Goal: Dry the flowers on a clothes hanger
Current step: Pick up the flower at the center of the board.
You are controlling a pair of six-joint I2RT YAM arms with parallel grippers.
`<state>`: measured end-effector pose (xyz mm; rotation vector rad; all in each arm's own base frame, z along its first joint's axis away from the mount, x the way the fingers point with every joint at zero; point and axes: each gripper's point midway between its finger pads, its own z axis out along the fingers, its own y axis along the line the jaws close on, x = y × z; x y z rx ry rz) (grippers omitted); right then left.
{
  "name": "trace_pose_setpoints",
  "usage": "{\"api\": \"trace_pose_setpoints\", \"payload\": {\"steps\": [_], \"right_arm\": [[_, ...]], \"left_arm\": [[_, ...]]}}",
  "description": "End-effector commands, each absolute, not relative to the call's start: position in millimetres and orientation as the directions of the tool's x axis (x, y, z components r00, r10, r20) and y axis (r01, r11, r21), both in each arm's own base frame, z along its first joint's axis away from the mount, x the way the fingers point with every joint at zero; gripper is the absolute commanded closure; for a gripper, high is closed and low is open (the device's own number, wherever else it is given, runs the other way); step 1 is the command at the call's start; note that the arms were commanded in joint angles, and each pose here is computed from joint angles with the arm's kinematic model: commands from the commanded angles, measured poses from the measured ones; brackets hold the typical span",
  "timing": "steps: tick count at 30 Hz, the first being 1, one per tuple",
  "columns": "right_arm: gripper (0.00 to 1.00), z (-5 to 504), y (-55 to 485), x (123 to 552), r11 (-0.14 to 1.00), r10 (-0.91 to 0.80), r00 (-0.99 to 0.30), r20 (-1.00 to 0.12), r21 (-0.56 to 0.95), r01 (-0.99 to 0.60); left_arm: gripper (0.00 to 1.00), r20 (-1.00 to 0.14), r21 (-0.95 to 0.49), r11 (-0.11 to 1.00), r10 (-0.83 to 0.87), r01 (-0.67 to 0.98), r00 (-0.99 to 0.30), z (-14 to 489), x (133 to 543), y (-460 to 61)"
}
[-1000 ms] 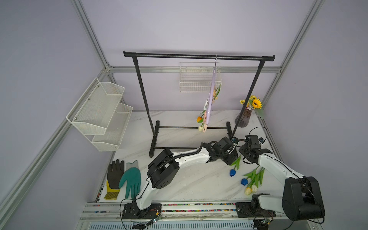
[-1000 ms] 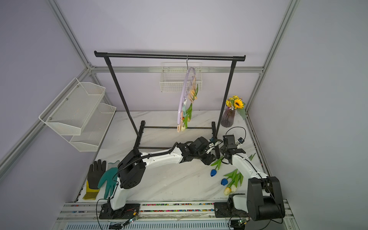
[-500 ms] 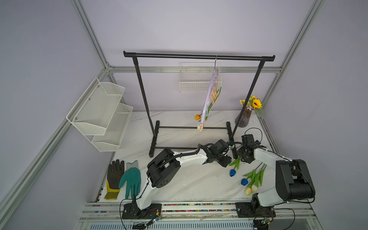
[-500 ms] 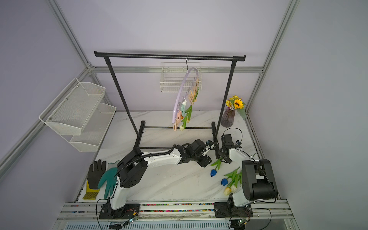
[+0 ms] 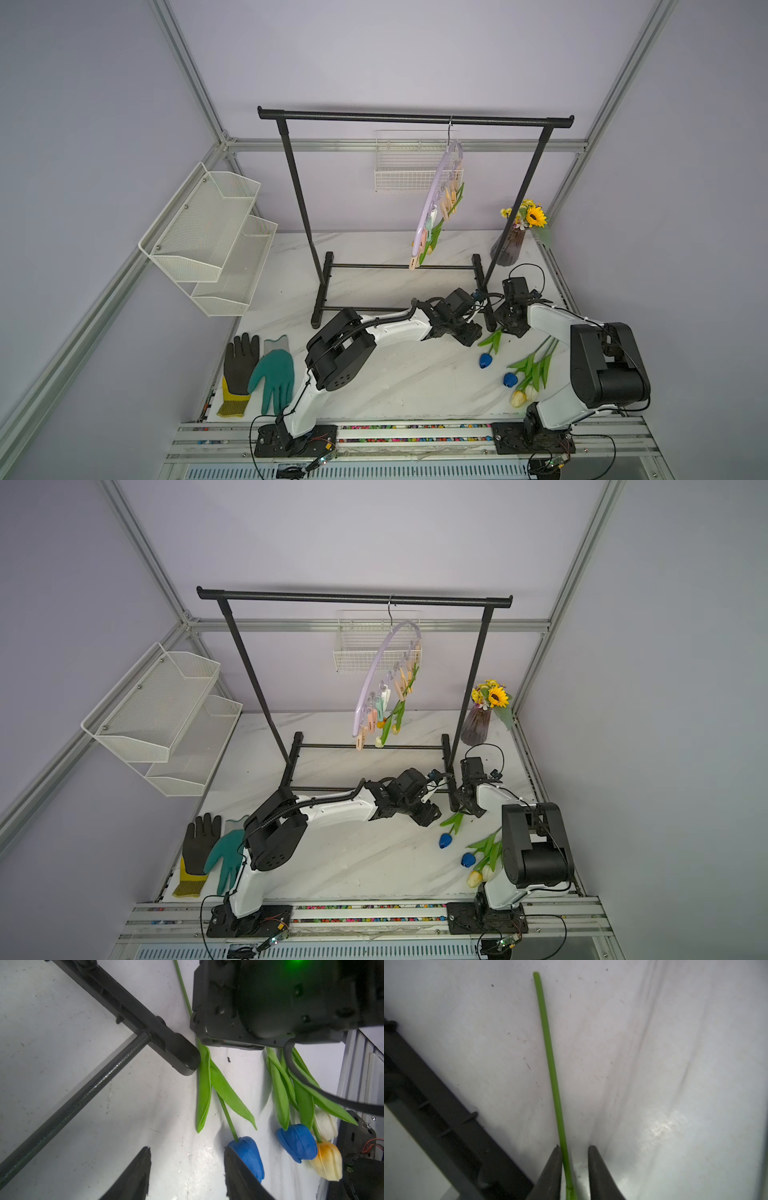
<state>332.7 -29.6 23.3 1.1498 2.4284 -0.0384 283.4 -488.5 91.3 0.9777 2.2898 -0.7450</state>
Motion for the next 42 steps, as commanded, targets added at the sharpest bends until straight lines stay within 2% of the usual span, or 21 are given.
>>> {"api": "trace_pose_setpoints", "payload": {"steps": [1, 7, 13, 17, 23, 25, 32, 36, 38, 42], "right_arm": [[0.76, 23.2, -36.8, 335.8, 0.655, 0.717, -0.553, -0.425, 0.141, 0.742], [0.77, 14.8, -34.0, 337.2, 0.672, 0.708, -0.581, -0.402, 0.129, 0.729], [0.74, 7.8, -30.7, 336.9, 0.685, 0.702, -0.604, -0.376, 0.126, 0.718], [0.81, 10.6, -29.1, 338.8, 0.692, 0.698, -0.609, -0.377, 0.136, 0.709], [1.00, 24.0, -29.7, 340.9, 0.714, 0.674, -0.617, -0.406, 0.146, 0.684], [1.00, 33.9, -31.6, 342.9, 0.725, 0.659, -0.615, -0.433, 0.151, 0.672], [1.00, 101.1, -44.7, 350.1, 0.776, 0.568, -0.565, -0.599, 0.159, 0.611], [1.00, 160.4, -44.0, 352.7, 0.810, 0.519, -0.471, -0.713, 0.236, 0.537], [1.00, 193.6, -30.8, 355.6, 0.849, 0.492, -0.427, -0.759, 0.308, 0.429], [1.00, 270.5, 12.2, 351.9, 0.907, 0.417, -0.288, -0.862, 0.415, 0.071]], "left_arm": [[0.43, -0.724, -0.291, 0.563, 0.399, 0.774, -0.562, 135.3, 290.1, -493.6], [0.43, -0.724, -0.293, 0.564, 0.396, 0.772, -0.564, 136.1, 291.0, -491.5], [0.43, -0.723, -0.300, 0.562, 0.393, 0.771, -0.568, 136.2, 290.3, -490.4], [0.44, -0.725, -0.298, 0.564, 0.391, 0.770, -0.567, 137.8, 290.5, -488.1], [0.44, -0.728, -0.299, 0.570, 0.383, 0.766, -0.569, 141.1, 292.2, -483.9], [0.44, -0.730, -0.303, 0.569, 0.377, 0.764, -0.570, 143.7, 292.6, -483.0], [0.45, -0.758, -0.307, 0.563, 0.343, 0.767, -0.555, 165.4, 293.9, -475.7], [0.46, -0.797, -0.309, 0.557, 0.290, 0.771, -0.530, 191.4, 295.8, -469.5], [0.47, -0.815, -0.313, 0.555, 0.260, 0.771, -0.518, 205.3, 297.5, -464.4], [0.46, -0.831, -0.309, 0.548, 0.242, 0.777, -0.501, 217.5, 308.0, -449.3]]}}
